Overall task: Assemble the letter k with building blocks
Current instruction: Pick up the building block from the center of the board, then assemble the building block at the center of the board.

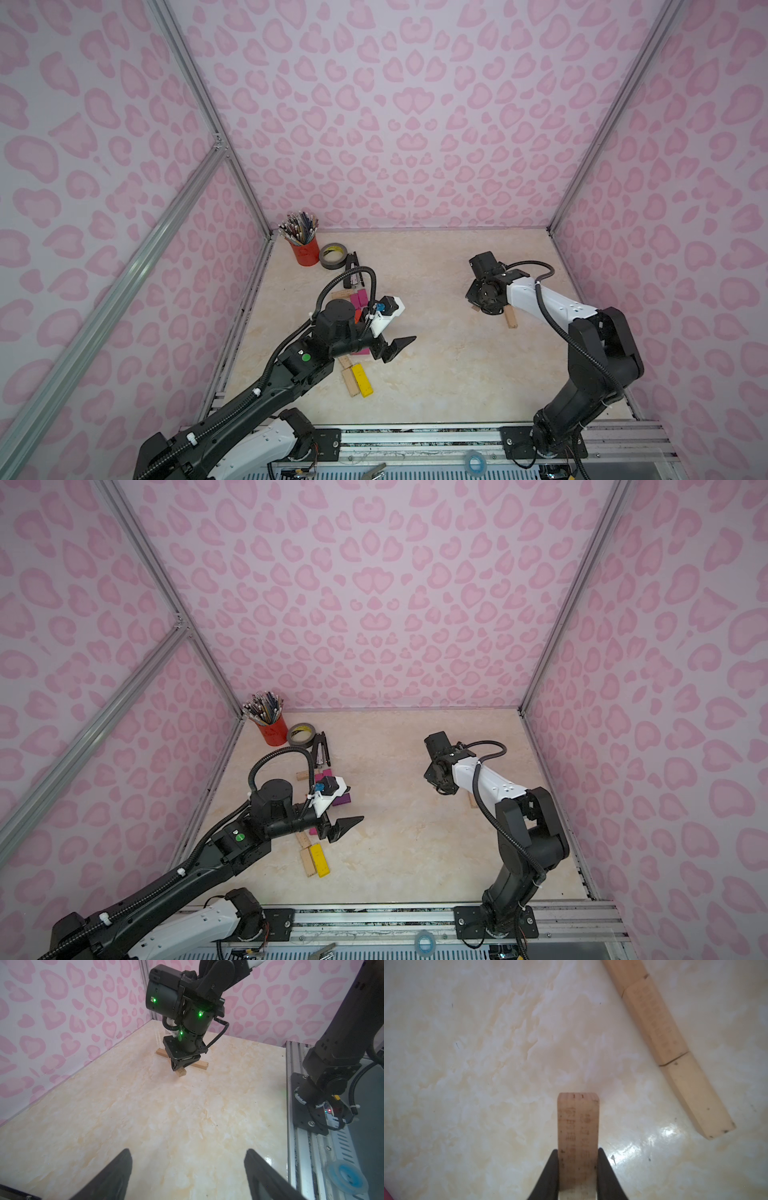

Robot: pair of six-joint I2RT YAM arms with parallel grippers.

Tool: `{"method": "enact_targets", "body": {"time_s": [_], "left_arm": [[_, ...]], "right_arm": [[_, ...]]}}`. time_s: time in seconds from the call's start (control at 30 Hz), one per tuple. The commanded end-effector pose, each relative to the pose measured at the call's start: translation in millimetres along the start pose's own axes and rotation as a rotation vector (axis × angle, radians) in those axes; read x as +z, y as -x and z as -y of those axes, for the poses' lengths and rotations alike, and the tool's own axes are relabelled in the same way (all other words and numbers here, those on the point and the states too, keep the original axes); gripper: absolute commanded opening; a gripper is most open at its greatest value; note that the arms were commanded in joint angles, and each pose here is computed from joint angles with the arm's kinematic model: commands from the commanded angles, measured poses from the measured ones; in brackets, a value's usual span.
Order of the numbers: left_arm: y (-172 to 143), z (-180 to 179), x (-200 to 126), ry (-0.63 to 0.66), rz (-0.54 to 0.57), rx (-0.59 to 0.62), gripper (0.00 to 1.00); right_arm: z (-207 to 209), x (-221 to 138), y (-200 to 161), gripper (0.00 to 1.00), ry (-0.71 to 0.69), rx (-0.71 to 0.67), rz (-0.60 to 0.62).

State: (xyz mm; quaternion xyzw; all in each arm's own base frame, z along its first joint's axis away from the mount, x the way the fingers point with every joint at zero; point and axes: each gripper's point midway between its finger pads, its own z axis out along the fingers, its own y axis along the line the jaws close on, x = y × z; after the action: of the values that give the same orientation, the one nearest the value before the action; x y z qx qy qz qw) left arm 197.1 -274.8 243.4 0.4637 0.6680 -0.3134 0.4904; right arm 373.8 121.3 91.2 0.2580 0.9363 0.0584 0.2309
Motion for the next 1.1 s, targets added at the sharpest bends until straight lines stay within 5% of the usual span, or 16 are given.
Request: {"method": "enact_targets", "body": {"time_s": [0.0,0.47,1.07], "left_arm": [[15.4,3.6,3.2,-0.022,0.041,0.04,0.91],[27.2,20.7,29.7,-0.065,0.044,0.045,1.0],[31.0,17.4,35.9,-0.038,0.05,0.008,1.0]], "right_arm": [[19.6,-8.3,22.4,0.23,-0.025,0.061,0.06],[95.5,17.0,86.8,0.23,-0.091,0.231,0.034],[93.6,83.4,124.2,0.2,-0.106,0.252,-0.046]]}}
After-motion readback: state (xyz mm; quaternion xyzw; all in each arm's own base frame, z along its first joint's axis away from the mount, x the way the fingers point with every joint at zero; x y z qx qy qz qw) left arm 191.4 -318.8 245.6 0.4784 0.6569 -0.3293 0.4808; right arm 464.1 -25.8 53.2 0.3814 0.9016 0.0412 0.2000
